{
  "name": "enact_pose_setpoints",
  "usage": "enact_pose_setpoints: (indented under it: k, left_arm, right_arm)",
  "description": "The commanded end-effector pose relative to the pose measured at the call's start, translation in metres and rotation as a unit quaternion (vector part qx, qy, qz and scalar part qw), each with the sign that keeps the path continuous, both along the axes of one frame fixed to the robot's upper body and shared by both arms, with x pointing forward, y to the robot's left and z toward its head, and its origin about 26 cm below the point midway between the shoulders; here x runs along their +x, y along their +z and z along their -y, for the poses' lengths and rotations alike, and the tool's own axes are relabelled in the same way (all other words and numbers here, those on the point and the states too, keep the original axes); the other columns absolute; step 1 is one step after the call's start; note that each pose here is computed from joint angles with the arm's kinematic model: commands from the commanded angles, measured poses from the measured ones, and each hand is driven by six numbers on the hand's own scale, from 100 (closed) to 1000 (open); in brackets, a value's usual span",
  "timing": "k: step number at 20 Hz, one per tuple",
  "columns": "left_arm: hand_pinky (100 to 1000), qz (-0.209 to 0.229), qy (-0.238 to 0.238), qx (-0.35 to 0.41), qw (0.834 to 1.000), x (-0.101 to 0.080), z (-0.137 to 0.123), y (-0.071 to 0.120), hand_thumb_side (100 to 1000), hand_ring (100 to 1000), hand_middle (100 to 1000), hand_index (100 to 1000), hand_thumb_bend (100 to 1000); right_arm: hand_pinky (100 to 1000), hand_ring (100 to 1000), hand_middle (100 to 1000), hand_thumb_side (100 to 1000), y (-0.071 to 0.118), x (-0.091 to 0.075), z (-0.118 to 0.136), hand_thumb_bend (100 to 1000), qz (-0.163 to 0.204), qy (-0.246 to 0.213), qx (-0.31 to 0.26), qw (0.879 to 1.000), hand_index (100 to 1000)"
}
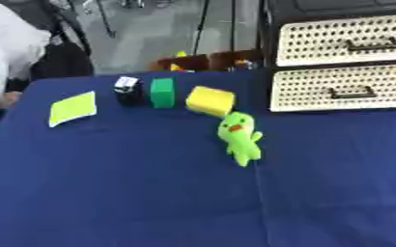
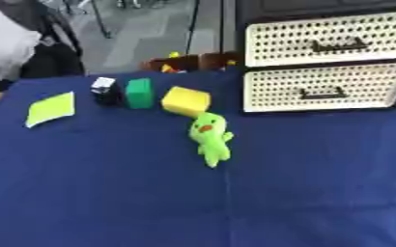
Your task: Pick up objects from table and place into drawer.
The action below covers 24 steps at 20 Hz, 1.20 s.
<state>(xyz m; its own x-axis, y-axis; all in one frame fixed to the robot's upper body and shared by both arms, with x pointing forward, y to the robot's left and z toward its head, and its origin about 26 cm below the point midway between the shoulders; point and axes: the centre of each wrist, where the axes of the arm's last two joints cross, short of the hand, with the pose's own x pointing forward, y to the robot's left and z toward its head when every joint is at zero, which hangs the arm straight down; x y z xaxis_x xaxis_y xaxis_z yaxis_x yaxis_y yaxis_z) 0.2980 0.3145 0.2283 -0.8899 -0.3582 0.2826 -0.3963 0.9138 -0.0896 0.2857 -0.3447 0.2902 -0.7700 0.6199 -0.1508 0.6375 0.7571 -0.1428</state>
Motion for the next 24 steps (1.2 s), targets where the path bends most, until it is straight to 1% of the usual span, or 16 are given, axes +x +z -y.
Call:
enact_pose_setpoints:
  k: [1,11,23,24]
  left_arm:
    - [564,0.017,0.007,0.018,1.000,-0.0039,-0.0042,0.0123,891,669,697,845,229]
    - [565,0.016,0.006,0.020,1.000,-0.0039,-0.0041,0.0125,890,669,697,845,231]
    - [564,0.012,0.005,0.031,0.999,-0.0041,-0.0046,0.0140,892,669,698,845,225]
    - [563,0.011,0.005,0.034,0.999,-0.0042,-0.0047,0.0140,892,669,698,845,224]
  right_arm:
    - [518,656,710,932,0.0121,-0.0049,0.0006,100,0.027,0.009,-0.016,0.999,815]
    - [519,657,711,934,0.0122,-0.0052,0.0010,100,0.022,0.005,-0.020,1.000,814]
    - [516,652,707,942,0.0083,-0.0061,0.0034,100,0.008,-0.008,-0.028,1.000,819]
    - [517,652,707,943,0.0083,-0.0063,0.0036,100,0.002,-0.013,-0.030,0.999,820]
